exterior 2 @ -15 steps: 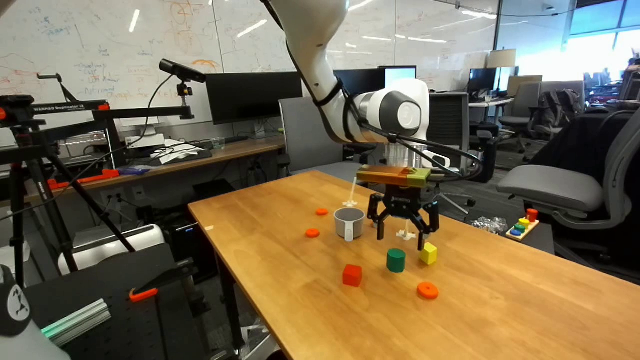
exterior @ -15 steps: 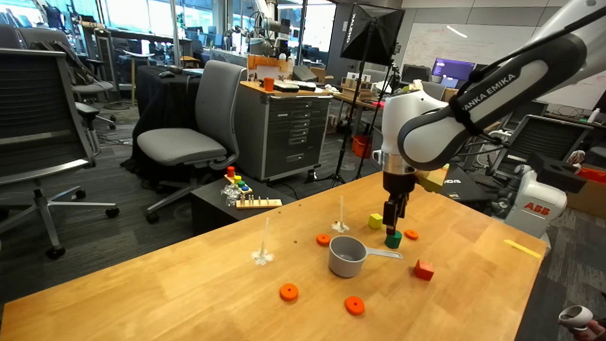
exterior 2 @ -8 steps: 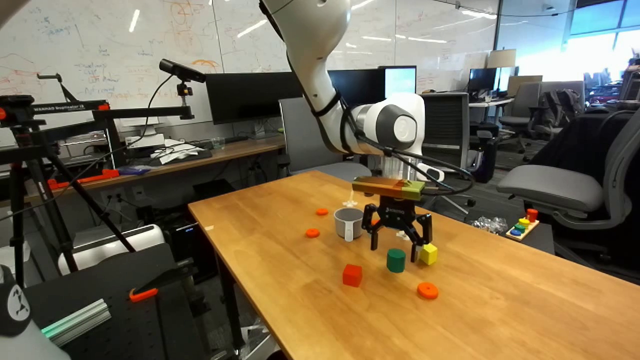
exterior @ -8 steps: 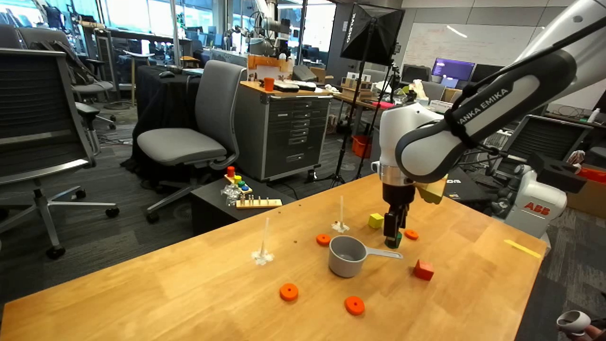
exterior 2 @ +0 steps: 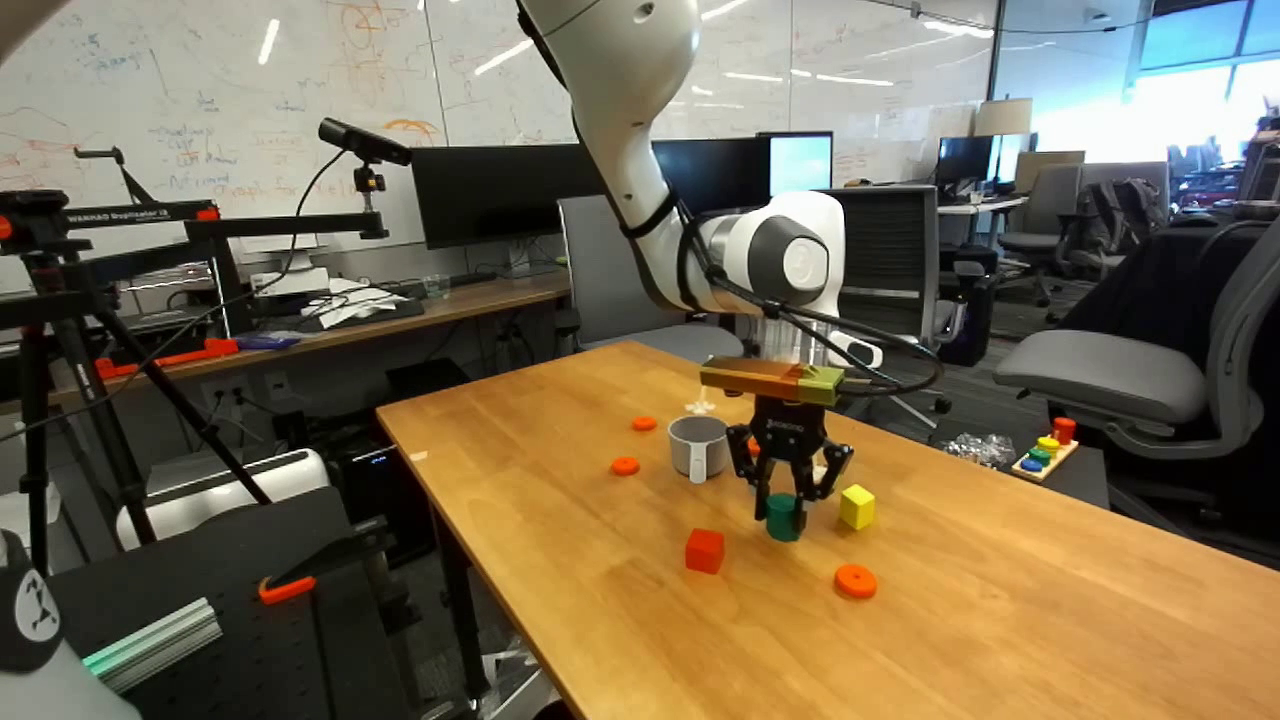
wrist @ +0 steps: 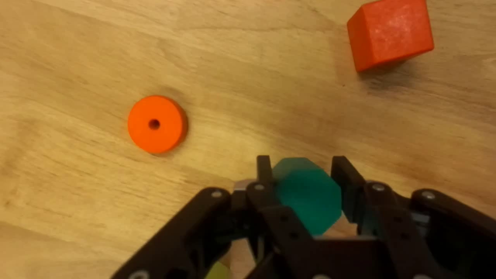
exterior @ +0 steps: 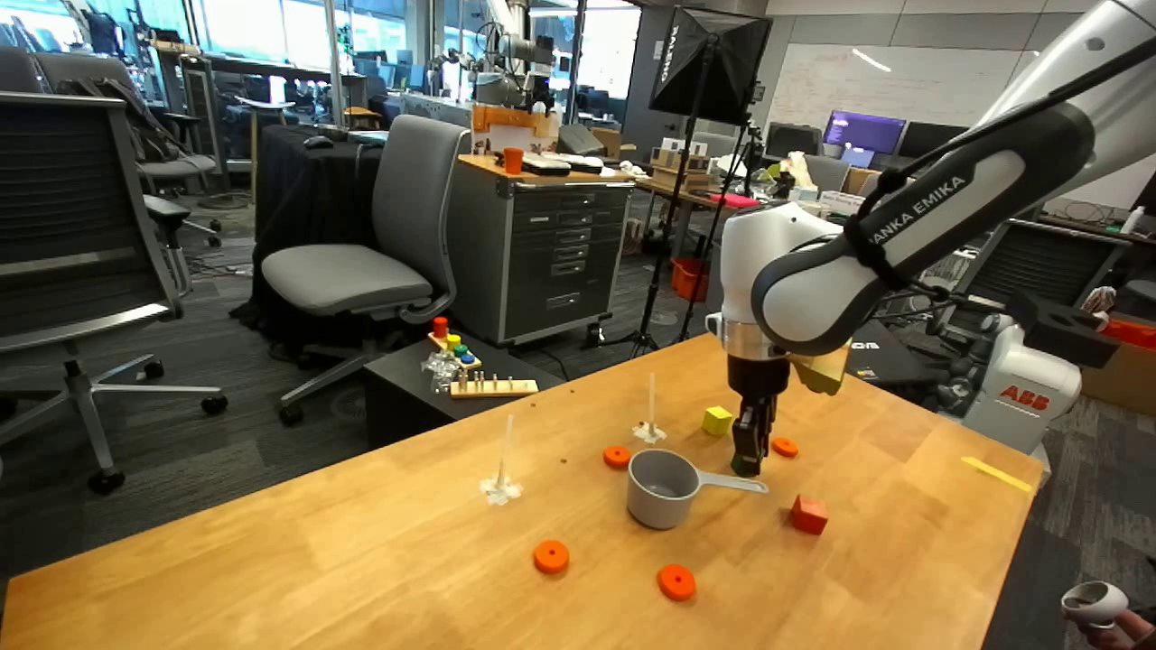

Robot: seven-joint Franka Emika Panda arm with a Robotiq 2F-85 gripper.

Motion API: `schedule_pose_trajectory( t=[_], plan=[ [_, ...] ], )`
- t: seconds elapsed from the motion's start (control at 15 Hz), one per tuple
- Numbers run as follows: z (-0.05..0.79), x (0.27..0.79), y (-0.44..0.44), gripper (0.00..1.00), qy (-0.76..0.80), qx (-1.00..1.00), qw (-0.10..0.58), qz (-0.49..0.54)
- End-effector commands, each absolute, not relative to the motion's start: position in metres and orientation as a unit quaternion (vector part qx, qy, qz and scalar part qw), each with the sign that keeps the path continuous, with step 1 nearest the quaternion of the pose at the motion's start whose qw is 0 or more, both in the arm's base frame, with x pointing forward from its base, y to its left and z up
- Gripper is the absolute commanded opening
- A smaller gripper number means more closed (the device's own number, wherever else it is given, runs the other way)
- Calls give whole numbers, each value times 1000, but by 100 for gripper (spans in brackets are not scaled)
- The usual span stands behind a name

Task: Put the blocks in the grey cup

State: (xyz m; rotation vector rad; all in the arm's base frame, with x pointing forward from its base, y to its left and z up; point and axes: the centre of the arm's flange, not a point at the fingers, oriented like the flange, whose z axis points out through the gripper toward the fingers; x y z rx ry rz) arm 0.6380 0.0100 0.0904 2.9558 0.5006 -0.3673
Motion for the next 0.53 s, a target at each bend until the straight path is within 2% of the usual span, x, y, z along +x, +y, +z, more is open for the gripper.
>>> schedule_pose_trajectory(
  t=[0.0,0.27,0.47],
  plan=[
    [100,644,13,17,171,976,68,-118],
    [121,642,15,17,166,979,65,-98],
    [179,647,26,17,168,983,54,-51]
  ],
)
